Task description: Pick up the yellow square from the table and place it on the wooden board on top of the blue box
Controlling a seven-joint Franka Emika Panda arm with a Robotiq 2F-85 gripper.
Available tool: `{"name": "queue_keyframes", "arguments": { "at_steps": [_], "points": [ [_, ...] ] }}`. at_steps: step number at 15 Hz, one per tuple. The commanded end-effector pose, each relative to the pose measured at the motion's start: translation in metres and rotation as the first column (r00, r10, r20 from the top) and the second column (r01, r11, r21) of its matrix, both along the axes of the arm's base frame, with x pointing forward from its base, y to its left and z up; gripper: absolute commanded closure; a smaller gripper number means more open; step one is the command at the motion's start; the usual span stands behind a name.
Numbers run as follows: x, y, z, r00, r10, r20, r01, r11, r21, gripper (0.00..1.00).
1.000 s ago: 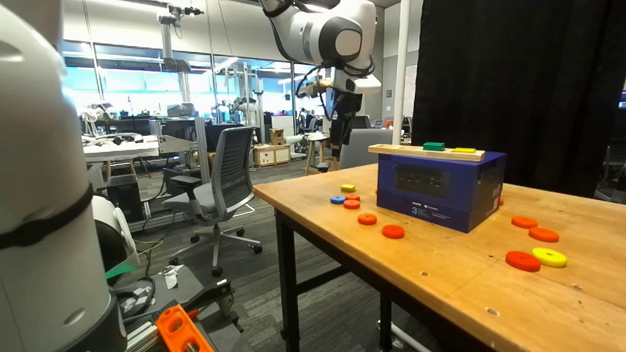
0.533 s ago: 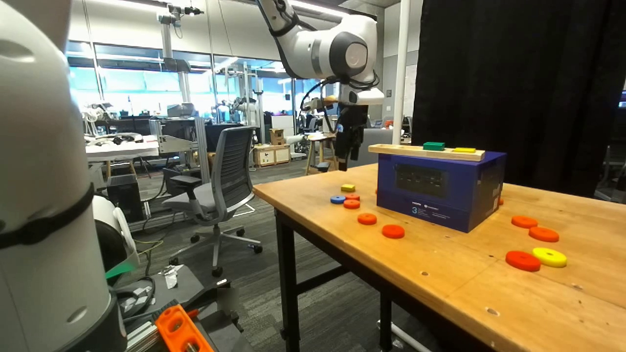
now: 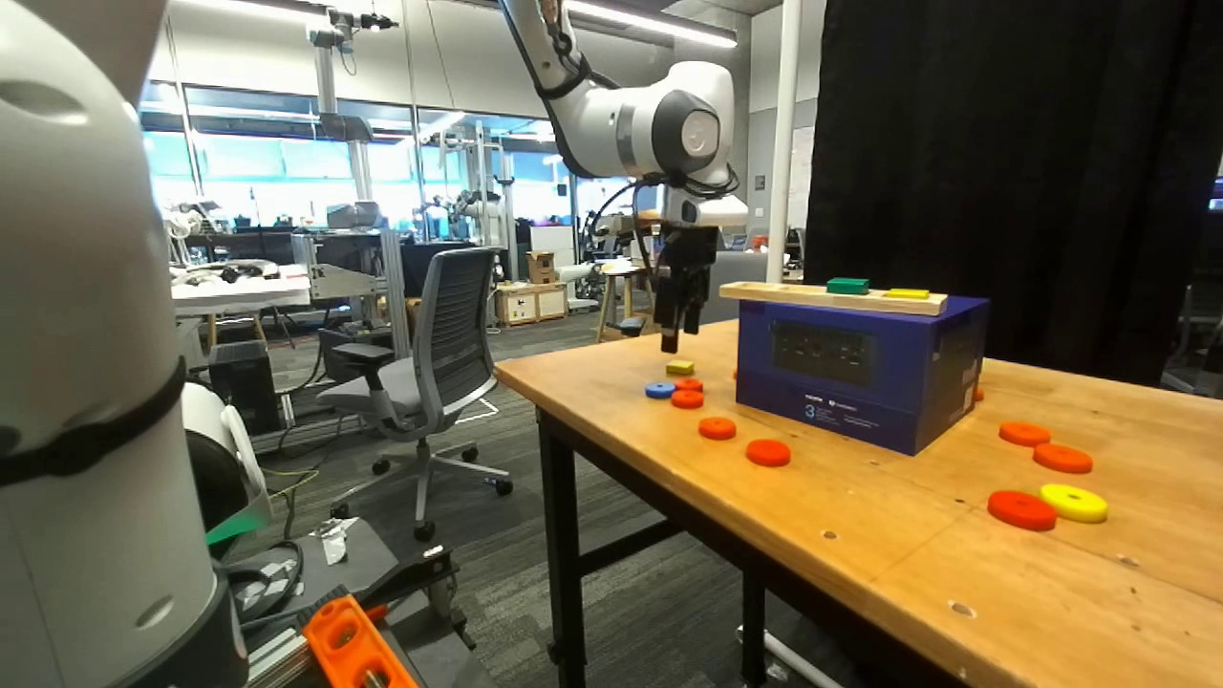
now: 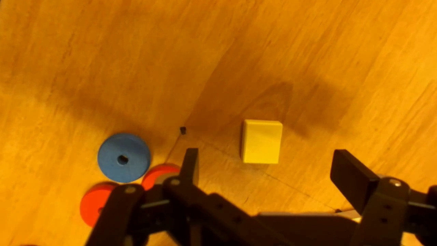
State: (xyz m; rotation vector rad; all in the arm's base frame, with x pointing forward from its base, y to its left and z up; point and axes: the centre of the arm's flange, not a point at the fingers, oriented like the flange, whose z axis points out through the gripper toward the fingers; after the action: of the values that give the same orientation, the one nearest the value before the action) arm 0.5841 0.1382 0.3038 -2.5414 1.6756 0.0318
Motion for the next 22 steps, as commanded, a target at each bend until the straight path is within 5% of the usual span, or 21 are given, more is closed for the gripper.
{"name": "queue_keyframes", "arguments": {
  "at_steps": [1,10,11,12,21,22],
  "points": [
    [0.013,0.007,-0.009,1.0,-0.007,-0.022,0.007,1.0,-0.021,0.0],
    [0.019,0.008,-0.025,0.999,0.0,-0.04,-0.001,1.0,-0.025,0.0],
    [0.02,0.008,-0.026,0.999,0.001,-0.043,-0.002,1.0,-0.025,0.25],
    [0.019,0.009,-0.028,0.999,0.002,-0.044,-0.003,1.0,-0.025,0.23],
    [0.022,0.012,-0.028,0.998,0.008,-0.059,-0.01,0.999,-0.036,0.92],
    [0.022,0.013,-0.028,0.998,0.009,-0.058,-0.011,0.999,-0.037,0.87]
  ]
}}
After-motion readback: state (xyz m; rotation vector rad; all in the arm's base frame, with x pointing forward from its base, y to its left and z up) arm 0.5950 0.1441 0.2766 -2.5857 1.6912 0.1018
